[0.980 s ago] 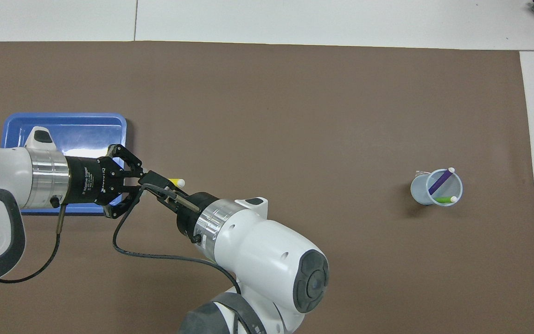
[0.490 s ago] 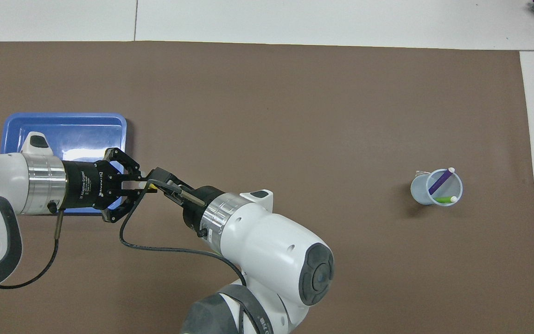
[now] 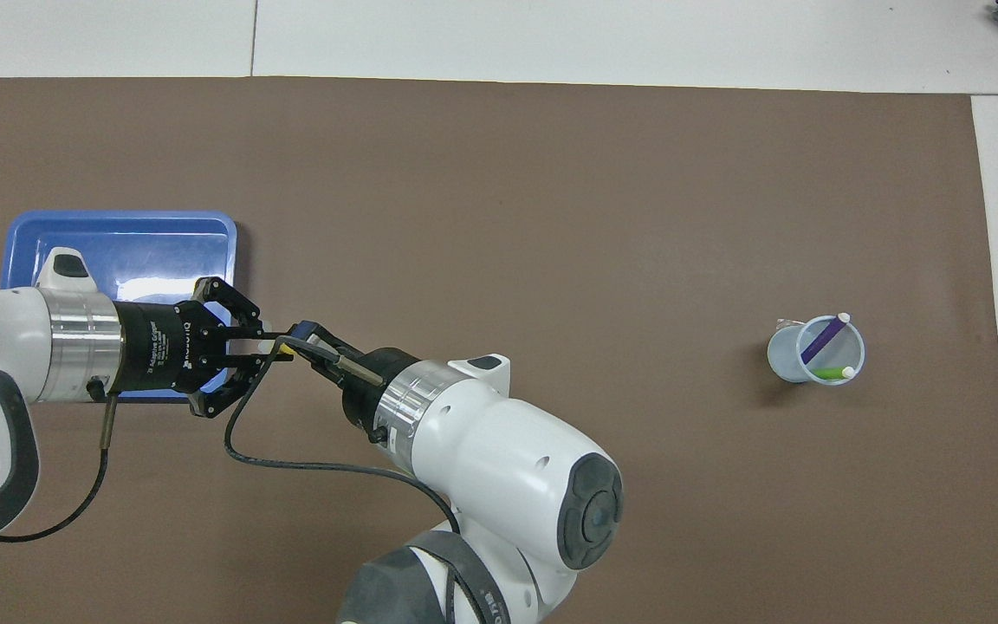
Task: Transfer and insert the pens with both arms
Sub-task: 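Close the right gripper on the yellow pen and open the left gripper, then carry the yellow pen to the cup while the left gripper withdraws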
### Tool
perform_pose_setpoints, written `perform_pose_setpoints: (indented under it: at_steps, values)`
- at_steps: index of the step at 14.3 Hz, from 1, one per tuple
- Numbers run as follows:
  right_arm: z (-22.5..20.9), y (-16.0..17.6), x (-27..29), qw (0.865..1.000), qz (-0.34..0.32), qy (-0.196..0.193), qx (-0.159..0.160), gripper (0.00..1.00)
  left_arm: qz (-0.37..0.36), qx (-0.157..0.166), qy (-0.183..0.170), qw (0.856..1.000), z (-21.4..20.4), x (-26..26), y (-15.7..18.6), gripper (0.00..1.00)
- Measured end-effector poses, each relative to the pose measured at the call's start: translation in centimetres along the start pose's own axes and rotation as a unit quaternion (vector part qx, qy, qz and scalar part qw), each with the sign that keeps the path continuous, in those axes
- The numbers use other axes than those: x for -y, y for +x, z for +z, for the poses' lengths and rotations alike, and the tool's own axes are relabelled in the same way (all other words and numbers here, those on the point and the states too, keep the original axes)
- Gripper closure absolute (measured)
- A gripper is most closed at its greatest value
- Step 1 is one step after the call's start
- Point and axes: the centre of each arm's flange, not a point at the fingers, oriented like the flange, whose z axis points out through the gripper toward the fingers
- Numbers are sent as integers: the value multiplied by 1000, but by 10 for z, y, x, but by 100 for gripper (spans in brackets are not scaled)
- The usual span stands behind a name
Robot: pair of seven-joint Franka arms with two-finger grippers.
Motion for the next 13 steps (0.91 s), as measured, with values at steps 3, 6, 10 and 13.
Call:
perform_pose_setpoints:
  at_steps: [3, 6, 10, 13]
  values:
    - [1, 0, -2, 1000, 0, -2, 0, 81, -1, 0, -1, 1000, -1, 0, 1, 82]
    - [1, 1, -2, 1000, 0, -2, 0, 81, -1, -1, -2, 1000, -1, 0, 1, 82]
    - [1, 1, -2, 1000, 0, -1, -1, 81, 2, -1, -1, 1000, 0, 0, -1, 56]
    - [0, 3, -2, 1000, -9, -2, -2, 81, 3, -1, -1, 1000, 0, 1, -1, 18]
